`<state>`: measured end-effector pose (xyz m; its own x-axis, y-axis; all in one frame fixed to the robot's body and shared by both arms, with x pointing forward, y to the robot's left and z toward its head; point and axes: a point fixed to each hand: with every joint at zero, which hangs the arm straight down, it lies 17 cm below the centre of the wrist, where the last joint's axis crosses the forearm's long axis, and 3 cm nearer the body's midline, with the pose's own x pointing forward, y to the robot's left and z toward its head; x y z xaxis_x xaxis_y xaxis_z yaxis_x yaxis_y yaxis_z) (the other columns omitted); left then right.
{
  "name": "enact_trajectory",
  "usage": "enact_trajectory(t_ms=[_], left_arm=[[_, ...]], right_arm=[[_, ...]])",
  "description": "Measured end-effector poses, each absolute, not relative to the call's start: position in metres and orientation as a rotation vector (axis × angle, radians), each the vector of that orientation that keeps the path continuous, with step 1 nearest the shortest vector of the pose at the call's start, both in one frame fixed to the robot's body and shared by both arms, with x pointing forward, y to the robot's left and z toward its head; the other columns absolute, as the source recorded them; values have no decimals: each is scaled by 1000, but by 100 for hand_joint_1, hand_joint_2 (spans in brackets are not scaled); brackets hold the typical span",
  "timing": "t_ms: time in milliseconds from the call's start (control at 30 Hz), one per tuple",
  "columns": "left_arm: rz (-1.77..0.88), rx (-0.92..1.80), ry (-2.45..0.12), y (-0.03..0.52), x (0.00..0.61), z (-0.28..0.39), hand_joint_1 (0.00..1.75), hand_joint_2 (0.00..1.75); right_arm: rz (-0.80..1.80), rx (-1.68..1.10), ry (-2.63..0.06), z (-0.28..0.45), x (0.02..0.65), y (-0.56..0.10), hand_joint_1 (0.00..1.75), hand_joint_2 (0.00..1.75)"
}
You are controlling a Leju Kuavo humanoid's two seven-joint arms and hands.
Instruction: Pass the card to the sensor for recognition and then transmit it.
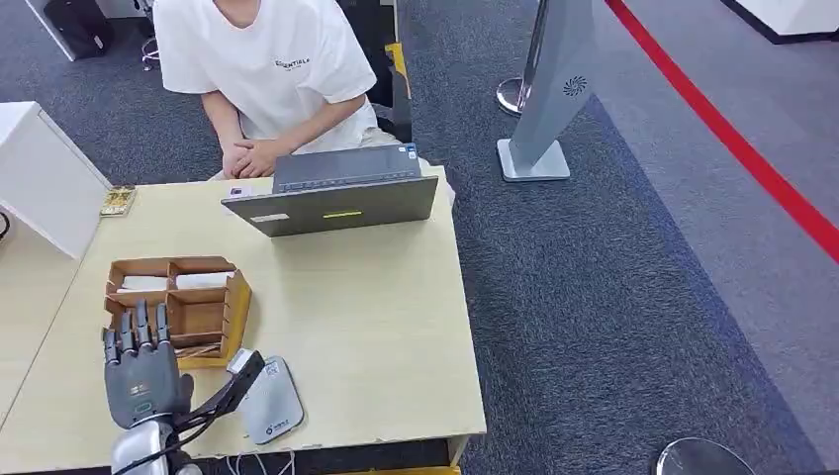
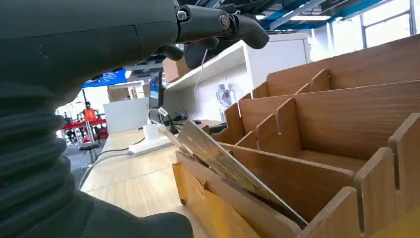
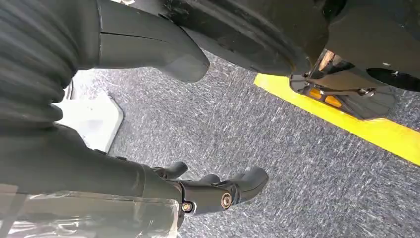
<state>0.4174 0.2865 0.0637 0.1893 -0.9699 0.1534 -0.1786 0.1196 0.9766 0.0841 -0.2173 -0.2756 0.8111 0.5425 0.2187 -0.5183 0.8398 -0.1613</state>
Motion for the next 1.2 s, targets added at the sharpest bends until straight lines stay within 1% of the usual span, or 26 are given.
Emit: enact_trajectory(t_ms=[367, 1167, 1200], left_arm=[[-887, 1305, -1221, 286, 420, 55, 0, 175], [-858, 1344, -1241, 293, 433, 68, 0, 175], [-859, 1344, -1240, 293, 433, 68, 175, 175]], right_arm=[[570, -96, -262, -276, 84, -217, 0, 175], [596, -81, -268, -275, 84, -213, 0, 175], [596, -81, -268, -275, 85, -213, 0, 175]])
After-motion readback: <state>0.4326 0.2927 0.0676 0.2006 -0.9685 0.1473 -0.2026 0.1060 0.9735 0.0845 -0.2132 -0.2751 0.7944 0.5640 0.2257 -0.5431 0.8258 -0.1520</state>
